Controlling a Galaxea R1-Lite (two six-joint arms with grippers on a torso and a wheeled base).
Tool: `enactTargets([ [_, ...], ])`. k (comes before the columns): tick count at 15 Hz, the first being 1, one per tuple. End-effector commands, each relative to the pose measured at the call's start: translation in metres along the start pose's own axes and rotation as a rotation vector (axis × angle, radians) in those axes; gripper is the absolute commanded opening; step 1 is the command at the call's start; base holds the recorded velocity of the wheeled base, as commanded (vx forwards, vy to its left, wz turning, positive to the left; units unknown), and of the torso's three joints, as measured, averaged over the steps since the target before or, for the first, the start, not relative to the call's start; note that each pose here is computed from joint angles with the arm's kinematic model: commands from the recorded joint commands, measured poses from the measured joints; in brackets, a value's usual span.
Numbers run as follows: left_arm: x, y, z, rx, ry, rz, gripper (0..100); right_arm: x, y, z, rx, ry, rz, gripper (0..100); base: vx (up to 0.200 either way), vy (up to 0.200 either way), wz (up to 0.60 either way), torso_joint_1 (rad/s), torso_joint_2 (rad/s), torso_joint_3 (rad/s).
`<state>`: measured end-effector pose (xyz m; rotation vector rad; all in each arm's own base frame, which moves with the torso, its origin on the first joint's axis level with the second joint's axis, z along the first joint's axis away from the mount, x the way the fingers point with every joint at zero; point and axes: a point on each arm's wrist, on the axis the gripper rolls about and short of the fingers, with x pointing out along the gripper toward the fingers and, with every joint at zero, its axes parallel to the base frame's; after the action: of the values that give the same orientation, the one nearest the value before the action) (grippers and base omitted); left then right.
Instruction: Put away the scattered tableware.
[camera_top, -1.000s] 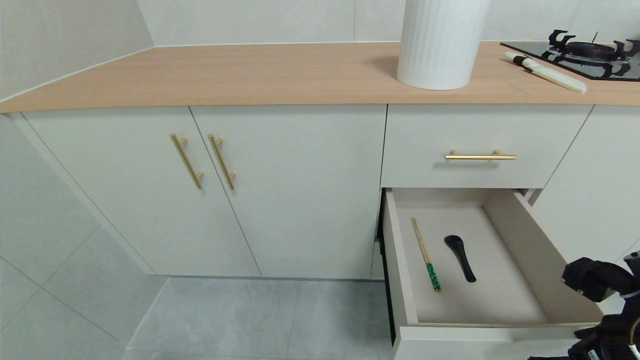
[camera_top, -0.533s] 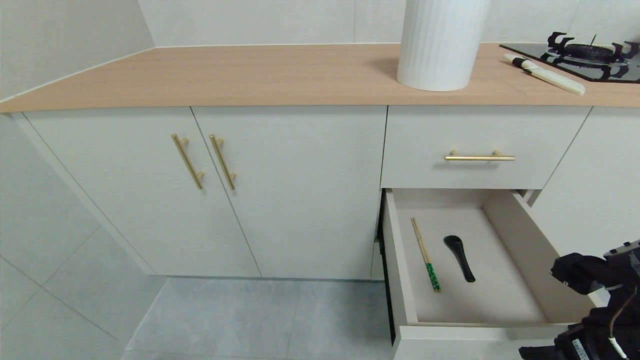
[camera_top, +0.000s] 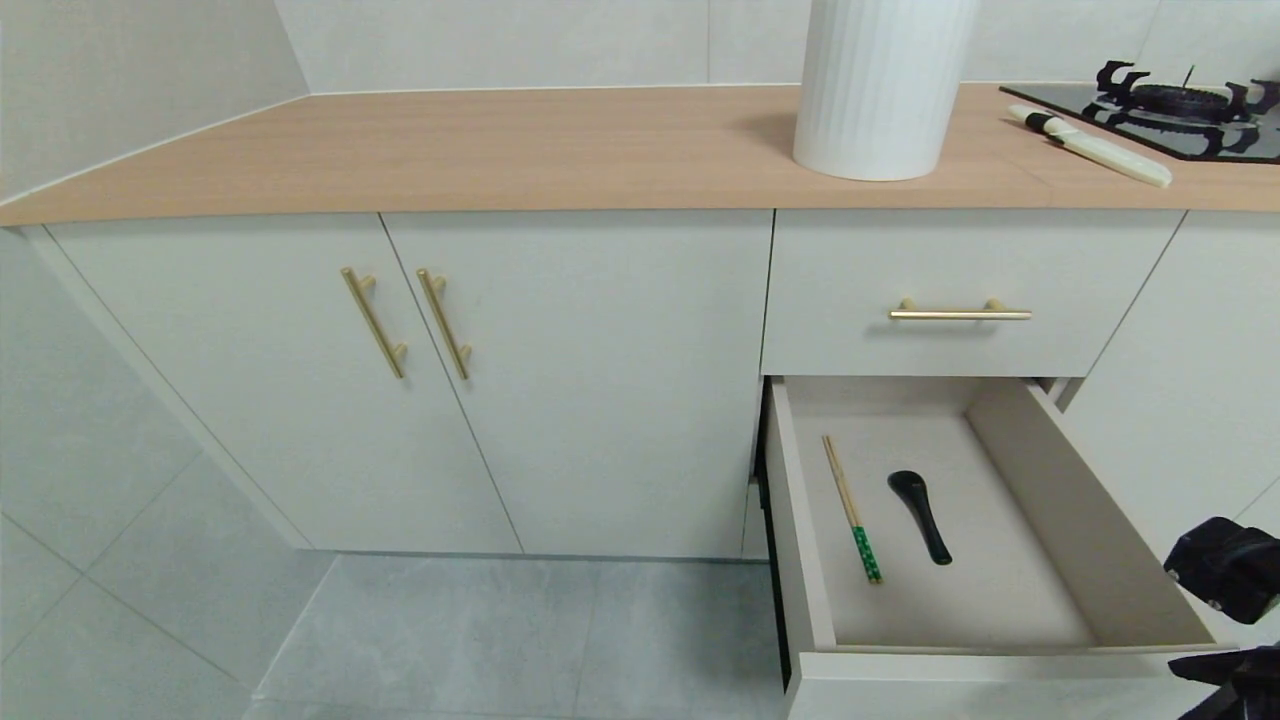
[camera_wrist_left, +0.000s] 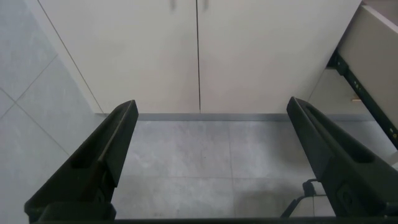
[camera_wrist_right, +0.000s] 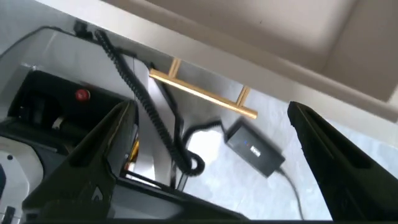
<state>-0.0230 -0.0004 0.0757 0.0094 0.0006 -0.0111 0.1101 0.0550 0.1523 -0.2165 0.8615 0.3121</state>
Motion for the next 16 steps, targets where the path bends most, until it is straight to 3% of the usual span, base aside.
enactTargets([
  [1,0.000,0.000,0.000,0.000,0.001,0.000,100,-0.002,0.004,-0.003,-0.029,0.029,0.016,100,0.000,0.000,0.00,0.000,0.00,0.000],
  [4,0.000,0.000,0.000,0.000,0.001,0.000,100,0.023,0.007,0.000,-0.036,0.178,-0.014,100,0.000,0.000,0.00,0.000,0.00,0.000],
  [8,0.000,0.000,0.000,0.000,0.001,0.000,100,0.054,0.013,0.017,0.141,0.282,-0.052,100,0.000,0.000,0.00,0.000,0.00,0.000],
  [12,0.000,0.000,0.000,0.000,0.001,0.000,100,0.065,0.009,0.027,0.224,0.283,-0.079,100,0.000,0.000,0.00,0.000,0.00,0.000],
  [16,0.000,0.000,0.000,0.000,0.001,0.000,100,0.073,0.001,0.038,0.282,0.173,-0.138,100,0.000,0.000,0.00,0.000,0.00,0.000],
])
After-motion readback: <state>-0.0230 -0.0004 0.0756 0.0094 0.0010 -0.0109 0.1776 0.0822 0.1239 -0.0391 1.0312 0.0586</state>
